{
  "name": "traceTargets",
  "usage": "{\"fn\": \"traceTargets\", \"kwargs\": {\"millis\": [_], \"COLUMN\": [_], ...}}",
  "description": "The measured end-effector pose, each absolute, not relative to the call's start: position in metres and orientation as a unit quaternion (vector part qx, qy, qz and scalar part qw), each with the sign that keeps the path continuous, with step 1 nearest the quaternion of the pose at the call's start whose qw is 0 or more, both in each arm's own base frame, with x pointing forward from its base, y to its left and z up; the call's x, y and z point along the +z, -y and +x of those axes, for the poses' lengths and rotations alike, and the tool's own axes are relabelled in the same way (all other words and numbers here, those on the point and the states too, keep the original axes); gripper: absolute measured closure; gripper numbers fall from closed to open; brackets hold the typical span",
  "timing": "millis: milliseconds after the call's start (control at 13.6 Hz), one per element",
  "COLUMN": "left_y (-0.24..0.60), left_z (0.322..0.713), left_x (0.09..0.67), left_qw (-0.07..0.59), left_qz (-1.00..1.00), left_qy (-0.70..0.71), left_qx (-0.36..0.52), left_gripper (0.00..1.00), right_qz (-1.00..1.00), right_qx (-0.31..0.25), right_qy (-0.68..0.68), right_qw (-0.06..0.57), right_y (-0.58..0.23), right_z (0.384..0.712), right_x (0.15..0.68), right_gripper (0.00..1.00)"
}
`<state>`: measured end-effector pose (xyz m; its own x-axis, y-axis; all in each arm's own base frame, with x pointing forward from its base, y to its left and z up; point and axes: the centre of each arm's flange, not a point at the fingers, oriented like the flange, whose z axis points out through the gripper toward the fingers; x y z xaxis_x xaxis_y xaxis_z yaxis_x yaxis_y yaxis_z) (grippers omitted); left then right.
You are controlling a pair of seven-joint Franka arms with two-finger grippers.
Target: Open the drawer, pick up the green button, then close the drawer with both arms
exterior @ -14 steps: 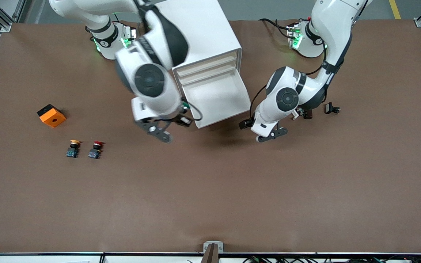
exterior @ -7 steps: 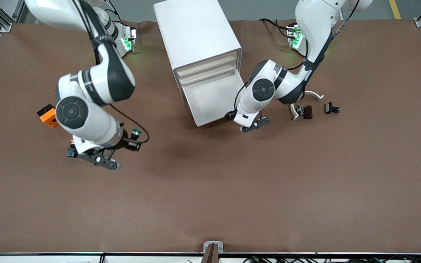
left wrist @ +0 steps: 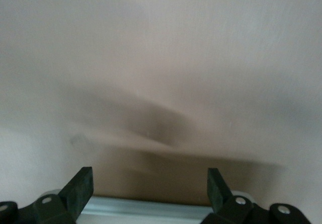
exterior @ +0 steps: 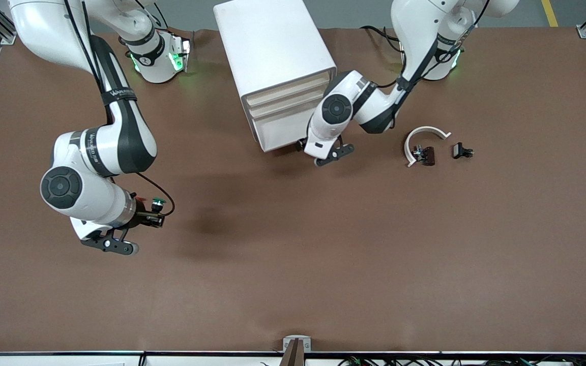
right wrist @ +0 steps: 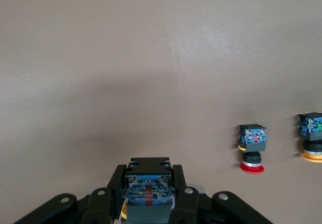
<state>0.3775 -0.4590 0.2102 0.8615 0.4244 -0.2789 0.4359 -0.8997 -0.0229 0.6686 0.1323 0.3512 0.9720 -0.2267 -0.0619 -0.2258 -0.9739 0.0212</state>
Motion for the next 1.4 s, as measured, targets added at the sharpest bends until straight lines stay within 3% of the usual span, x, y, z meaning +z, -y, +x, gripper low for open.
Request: {"fn": "traceTargets", "kwargs": {"millis": [368, 662, 956, 1176, 1397], "left_y": [0.487, 0.493, 0.495, 0.488, 0.44], "left_z": [0.34, 0.331, 0.329, 0.355, 0.429], "left_x": [0.207, 0.207, 0.206, 0.212, 0.227], "left_qw": [0.014, 0.018, 0.019, 0.031, 0.035], "left_qz": [0.959, 0.955, 0.955, 0.95, 0.949], "left_qy": [-0.232, -0.237, -0.237, -0.259, -0.289], "left_qx": [-0.16, -0.175, -0.179, -0.17, -0.125], "left_gripper": [0.0, 0.0, 0.0, 0.0, 0.0], "right_qz": [0.992, 0.993, 0.994, 0.995, 0.995], "right_qx": [-0.009, 0.016, 0.004, 0.004, 0.004], "right_qy": [0.124, 0.12, 0.104, 0.104, 0.104], "right_qw": [0.005, 0.003, 0.009, 0.008, 0.008], "right_y": [-0.112, -0.087, -0.067, -0.065, -0.066], "right_z": [0.646, 0.624, 0.615, 0.615, 0.615], "right_x": [0.268, 0.216, 0.185, 0.183, 0.183], "right_gripper": [0.59, 0.59, 0.59, 0.59, 0.59]}}
